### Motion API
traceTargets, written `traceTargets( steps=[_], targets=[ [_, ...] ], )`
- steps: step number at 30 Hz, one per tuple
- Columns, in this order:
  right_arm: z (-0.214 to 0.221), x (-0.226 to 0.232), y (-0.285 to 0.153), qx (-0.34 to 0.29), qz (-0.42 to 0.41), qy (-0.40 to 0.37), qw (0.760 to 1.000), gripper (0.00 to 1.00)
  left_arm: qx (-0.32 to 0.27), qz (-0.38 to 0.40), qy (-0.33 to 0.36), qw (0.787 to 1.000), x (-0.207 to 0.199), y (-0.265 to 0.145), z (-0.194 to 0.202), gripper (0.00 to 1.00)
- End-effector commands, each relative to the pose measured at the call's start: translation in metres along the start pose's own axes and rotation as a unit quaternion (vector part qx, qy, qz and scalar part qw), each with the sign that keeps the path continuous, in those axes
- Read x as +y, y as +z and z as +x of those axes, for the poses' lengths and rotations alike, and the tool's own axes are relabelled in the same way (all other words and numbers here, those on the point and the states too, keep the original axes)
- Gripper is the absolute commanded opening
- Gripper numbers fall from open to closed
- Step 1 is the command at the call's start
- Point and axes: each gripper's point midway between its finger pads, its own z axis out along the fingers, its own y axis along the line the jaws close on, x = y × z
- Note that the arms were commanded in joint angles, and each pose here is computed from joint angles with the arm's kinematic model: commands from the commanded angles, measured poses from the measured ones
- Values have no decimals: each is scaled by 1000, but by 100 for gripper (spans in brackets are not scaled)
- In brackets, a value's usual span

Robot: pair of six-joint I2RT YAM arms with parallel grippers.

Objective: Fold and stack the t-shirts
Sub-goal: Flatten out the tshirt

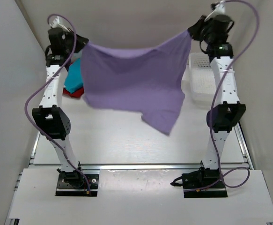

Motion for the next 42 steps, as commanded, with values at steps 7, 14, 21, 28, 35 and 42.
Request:
traceTargets(
  steps=[7, 14, 21, 28, 35, 42],
  targets=[
    [-181, 107, -144, -225, -117, -38, 966, 0, -131, 45, 12, 990, -34, -85, -121, 0],
    [-90, 75, -148, -111, -35, -55, 992, 0, -124, 21, 24, 992, -10, -109, -81, 0],
    [118, 24, -196, 31, 6, 17, 999, 0, -60, -29, -7, 998, 71, -149, 66, 0],
    [289, -3, -268, 191, 55, 101, 975, 0, 50, -118, -54, 990, 165, -192, 202, 0],
    [345, 20, -327, 277, 29, 157, 948, 0, 110, -160, -88, 977, 201, -233, 273, 0],
    [340, 36, -367, 299, 54, 161, 939, 0, 153, -187, -72, 968, 215, -277, 299, 0]
  ],
)
